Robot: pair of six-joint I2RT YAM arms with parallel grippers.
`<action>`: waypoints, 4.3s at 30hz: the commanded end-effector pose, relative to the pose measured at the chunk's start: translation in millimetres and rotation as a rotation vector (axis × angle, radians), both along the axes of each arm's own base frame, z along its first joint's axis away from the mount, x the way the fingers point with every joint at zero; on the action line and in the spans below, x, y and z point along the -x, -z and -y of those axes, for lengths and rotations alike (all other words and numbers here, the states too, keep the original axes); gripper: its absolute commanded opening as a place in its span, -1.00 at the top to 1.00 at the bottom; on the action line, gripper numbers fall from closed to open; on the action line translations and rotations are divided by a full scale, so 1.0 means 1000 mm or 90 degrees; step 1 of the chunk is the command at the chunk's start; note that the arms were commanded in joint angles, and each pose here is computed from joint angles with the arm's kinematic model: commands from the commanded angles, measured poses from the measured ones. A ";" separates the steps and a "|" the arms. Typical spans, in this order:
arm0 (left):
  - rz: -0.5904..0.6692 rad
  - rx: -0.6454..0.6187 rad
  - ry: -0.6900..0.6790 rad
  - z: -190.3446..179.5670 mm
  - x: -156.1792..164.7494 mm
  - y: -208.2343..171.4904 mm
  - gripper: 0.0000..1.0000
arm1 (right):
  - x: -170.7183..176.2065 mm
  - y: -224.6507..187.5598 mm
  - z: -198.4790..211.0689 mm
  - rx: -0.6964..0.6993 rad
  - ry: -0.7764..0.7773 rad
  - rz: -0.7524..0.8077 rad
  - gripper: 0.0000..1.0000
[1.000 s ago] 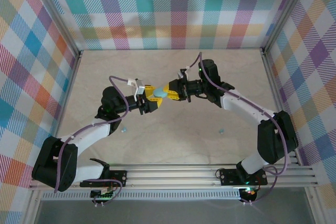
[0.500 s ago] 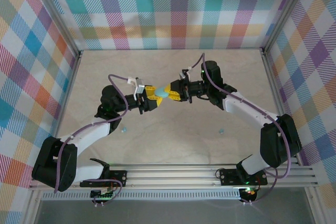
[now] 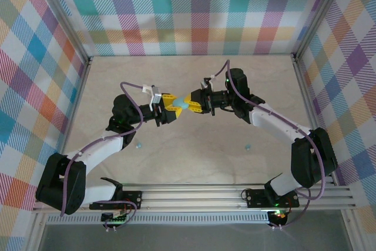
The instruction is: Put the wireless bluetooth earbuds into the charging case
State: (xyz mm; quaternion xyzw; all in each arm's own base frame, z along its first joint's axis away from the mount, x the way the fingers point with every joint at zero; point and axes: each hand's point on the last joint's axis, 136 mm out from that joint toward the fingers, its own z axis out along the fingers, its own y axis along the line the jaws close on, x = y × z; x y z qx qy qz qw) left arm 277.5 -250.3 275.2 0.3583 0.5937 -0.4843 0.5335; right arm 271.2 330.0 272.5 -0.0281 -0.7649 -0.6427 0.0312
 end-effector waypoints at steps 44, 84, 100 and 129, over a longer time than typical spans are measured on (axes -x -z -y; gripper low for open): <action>-0.008 -0.069 -0.011 0.000 0.014 -0.011 0.78 | 0.007 -0.038 0.023 0.052 -0.031 0.251 -0.46; -0.027 -0.099 0.029 -0.009 0.048 -0.009 1.00 | 0.005 -0.026 0.010 0.382 -0.098 0.686 -0.52; -0.023 -0.094 0.022 -0.011 0.050 -0.013 1.00 | 0.020 -0.027 0.002 0.328 -0.143 0.674 -0.53; -0.046 -0.078 0.040 -0.007 0.051 -0.017 1.00 | 0.012 -0.018 -0.006 0.317 -0.137 0.670 -0.53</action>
